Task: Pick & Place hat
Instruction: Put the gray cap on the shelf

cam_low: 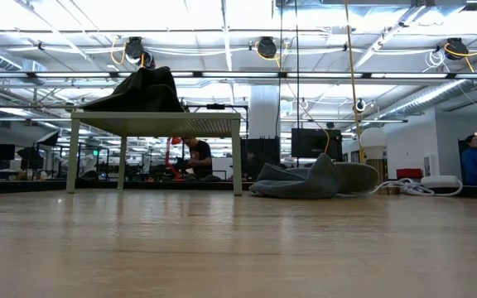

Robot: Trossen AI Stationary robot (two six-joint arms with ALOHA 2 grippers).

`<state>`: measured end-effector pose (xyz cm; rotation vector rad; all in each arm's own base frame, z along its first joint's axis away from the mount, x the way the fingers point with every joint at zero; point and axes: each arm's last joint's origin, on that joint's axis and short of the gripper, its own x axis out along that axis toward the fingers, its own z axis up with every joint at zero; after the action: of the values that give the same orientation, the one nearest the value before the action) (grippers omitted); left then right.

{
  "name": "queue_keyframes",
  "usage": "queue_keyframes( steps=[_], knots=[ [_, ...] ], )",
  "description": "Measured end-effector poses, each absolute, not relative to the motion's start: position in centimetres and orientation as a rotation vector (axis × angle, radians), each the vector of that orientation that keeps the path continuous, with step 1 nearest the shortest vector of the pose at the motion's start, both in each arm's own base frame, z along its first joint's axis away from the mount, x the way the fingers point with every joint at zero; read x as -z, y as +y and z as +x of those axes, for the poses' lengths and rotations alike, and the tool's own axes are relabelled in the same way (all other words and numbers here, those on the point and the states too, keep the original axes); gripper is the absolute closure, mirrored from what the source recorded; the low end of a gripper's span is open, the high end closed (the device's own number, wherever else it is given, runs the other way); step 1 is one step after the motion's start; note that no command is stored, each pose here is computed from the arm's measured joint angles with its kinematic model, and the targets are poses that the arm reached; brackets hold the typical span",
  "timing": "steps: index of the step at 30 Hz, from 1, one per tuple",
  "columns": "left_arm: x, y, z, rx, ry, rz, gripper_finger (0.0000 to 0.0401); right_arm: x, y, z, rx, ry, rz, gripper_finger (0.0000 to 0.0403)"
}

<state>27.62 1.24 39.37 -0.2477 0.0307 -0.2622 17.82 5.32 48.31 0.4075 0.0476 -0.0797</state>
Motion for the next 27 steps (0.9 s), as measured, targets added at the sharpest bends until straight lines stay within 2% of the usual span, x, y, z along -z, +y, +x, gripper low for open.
queue_keyframes(
  steps=[7,9,14,21,27],
  knots=[
    [-39.4,1.2,27.6,0.261,0.034,-0.263,0.0392,-48.4,5.3,17.6,0.072,0.044,0.410,0.0367],
    [-39.4,1.2,27.6,0.259,0.034,-0.263,0.0392,-48.5,5.2,17.4,0.072,0.040,0.408,0.0384],
    [-39.4,1.2,27.6,0.263,0.038,-0.294,0.0387,-48.9,4.8,16.4,0.082,0.011,0.412,0.0383],
    [-39.4,1.2,27.6,0.264,0.052,-0.393,0.0324,-49.4,3.9,14.4,0.116,-0.019,0.375,0.0384],
    [-39.1,1.2,27.6,0.254,0.092,-0.480,0.0295,-49.5,3.4,13.2,0.124,-0.019,0.343,0.0384]
  ],
)
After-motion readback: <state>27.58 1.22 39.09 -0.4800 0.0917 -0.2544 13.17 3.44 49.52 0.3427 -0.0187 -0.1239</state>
